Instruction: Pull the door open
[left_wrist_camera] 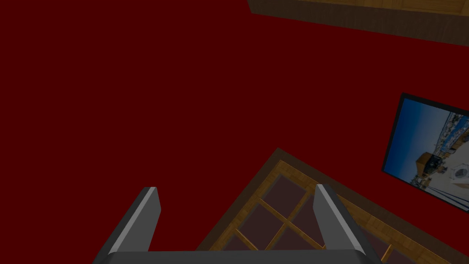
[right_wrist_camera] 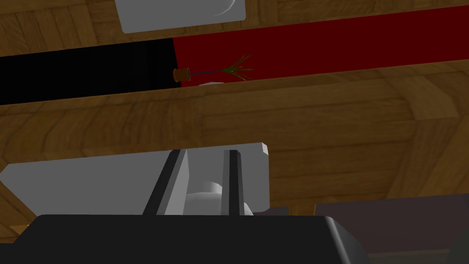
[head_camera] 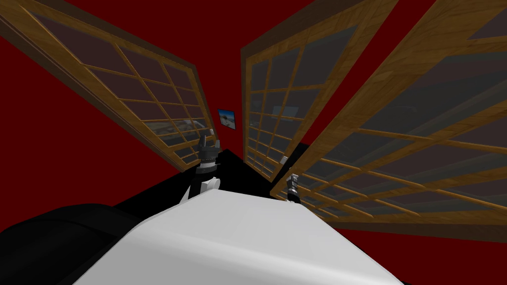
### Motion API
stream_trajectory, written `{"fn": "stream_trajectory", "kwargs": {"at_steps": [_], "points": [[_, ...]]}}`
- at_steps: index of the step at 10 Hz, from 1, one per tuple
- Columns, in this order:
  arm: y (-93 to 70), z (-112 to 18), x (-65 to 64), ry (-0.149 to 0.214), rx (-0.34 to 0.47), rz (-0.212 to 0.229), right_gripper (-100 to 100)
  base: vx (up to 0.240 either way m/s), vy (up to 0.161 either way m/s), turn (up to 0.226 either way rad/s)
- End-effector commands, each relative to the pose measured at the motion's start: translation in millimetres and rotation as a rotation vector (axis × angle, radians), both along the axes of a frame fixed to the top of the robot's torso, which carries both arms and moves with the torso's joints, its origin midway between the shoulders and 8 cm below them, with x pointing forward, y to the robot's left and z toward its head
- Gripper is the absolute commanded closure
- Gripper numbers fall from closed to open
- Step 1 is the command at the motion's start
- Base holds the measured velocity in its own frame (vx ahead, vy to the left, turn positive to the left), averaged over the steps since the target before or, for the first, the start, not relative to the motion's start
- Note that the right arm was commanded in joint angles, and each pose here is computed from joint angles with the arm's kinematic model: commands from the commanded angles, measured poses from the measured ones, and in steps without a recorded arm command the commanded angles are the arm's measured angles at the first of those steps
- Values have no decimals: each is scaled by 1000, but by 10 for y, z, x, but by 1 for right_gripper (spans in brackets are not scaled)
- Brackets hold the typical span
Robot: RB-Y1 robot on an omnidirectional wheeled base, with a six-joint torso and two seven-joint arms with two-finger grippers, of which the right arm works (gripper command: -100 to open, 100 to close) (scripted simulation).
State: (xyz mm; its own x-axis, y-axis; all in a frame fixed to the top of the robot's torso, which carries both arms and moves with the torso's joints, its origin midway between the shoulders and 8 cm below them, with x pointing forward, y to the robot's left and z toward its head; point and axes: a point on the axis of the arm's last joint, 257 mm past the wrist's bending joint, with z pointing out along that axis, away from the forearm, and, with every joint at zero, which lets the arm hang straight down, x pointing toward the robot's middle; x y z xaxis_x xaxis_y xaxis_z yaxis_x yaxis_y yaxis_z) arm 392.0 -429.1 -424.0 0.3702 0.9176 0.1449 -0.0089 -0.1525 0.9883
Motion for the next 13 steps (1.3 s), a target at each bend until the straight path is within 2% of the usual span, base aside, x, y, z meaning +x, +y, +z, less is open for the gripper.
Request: {"fn": "stream_trajectory", "kwargs": {"at_steps": [1, 6, 7, 13], "points": [[-148, -124, -190, 41, 3, -30, 100, 5, 1, -24], [-148, -121, -190, 39, 2, -30, 100, 1, 1, 0], [-10, 18, -37, -16, 29, -4, 100, -40, 9, 84], [-48, 35, -26, -61, 130, -17, 100, -65, -16, 70]]}}
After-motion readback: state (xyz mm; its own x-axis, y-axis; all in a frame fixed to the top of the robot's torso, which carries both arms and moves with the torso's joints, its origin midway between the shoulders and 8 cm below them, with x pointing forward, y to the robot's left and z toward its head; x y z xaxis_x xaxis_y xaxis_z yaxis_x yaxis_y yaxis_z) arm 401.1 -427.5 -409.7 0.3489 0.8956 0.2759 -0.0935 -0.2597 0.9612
